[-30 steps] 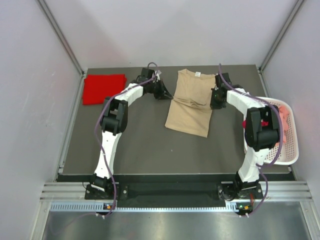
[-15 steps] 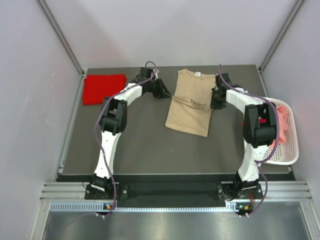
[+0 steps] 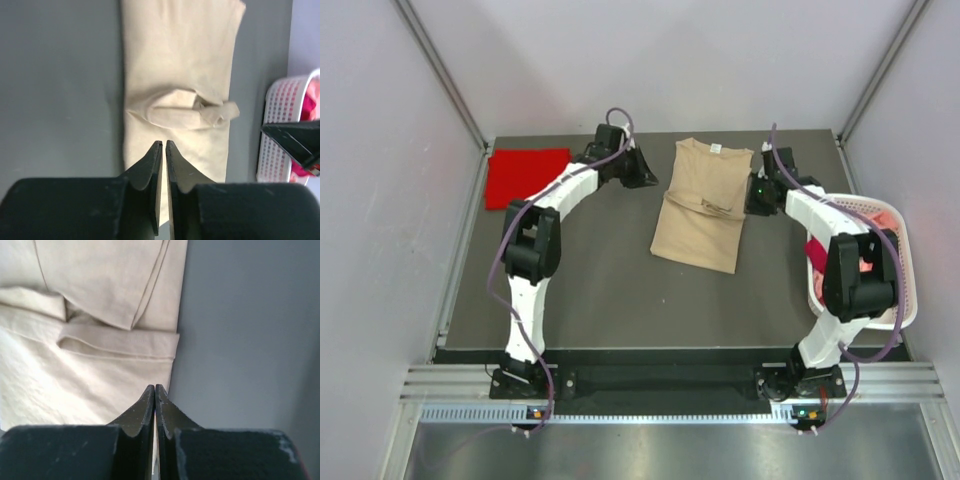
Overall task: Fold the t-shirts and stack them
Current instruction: Fold the tshirt
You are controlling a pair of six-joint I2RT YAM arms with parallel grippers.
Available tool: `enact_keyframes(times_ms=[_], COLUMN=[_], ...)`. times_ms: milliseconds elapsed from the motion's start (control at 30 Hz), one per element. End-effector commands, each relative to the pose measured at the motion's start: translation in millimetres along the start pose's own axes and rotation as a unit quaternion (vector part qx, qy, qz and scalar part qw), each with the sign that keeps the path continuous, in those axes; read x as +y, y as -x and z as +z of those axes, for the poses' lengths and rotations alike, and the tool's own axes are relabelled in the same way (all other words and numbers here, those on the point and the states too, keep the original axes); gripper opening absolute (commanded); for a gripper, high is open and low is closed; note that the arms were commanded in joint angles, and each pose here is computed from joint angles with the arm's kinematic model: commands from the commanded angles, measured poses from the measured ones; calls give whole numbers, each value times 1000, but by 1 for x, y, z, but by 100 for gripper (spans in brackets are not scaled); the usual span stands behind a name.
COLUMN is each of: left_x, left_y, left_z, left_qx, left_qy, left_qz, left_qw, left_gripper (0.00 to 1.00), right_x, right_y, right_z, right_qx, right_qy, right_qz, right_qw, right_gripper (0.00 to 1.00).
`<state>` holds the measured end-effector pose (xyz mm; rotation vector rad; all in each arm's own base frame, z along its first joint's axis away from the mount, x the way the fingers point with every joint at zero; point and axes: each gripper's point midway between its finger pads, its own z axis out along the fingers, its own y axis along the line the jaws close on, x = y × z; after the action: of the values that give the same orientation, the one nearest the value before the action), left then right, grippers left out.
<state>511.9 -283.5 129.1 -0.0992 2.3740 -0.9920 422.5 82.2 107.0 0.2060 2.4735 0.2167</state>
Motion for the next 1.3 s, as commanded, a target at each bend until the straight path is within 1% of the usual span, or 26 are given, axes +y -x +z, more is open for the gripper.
enact_keyframes(times_ms=[0, 33, 100, 233, 367, 567, 733, 767, 833, 900, 933, 1033, 1133, 1167, 1200, 1267], left_x=[-15, -14, -14, -13, -6, 1, -7, -7, -12, -10, -9, -1, 9, 14, 14, 14], left_y=[-32, -37, -47, -58, -64, -63, -47, -43, -34, -26, -25, -9, 4, 10, 13, 20], left_z=[8, 10, 16, 27, 40, 52, 62, 64, 67, 70, 73, 77, 73, 70, 67, 57], left_qx=[38, 44, 54, 66, 79, 76, 60, 56, 47, 38, 40, 21, 13, 8, 5, 2], left_qy=[-25, -25, -24, -20, -16, -6, -14, -16, -21, -26, -36, -47, -43, -38, -37, -34], left_qz=[24, 24, 25, 25, 9, 5, 9, 9, 7, -2, -18, -43, -56, -60, -59, -52], left_qw=[999, 998, 998, 997, 997, 997, 998, 998, 999, 999, 998, 998, 997, 997, 998, 998], left_gripper=[11, 9, 6, 4, 3, 3, 3, 4, 4, 5, 5, 5, 5, 5, 6, 6], right_x=[10, 12, 14, 13, 12, 2, 1, 2, 1, -3, -3, -8, -8, -7, -6, -1], right_y=[-24, -23, -35, -38, -30, -14, 15, 26, 32, 38, 43, 47, 55, 56, 55, 52], right_z=[8, 11, 17, 28, 38, 58, 59, 57, 57, 61, 62, 64, 44, 32, 27, 12], right_qx=[23, 18, 31, 32, 25, 18, -3, -15, -19, -23, -31, -31, -47, -55, -54, -46], right_qy=[33, 42, 53, 54, 45, 10, 4, 2, 0, -1, 0, 4, 5, 8, 10, 20], right_qz=[9, 9, 9, 12, 13, 9, 12, 12, 12, 16, 17, 20, 21, 22, 23, 20], right_qw=[999, 999, 998, 998, 999, 1000, 1000, 1000, 1000, 1000, 999, 999, 999, 998, 998, 999], right_gripper=[0, 0, 0, 0, 0, 0, 0, 0, 0, 0, 0, 0, 1, 3, 8, 10])
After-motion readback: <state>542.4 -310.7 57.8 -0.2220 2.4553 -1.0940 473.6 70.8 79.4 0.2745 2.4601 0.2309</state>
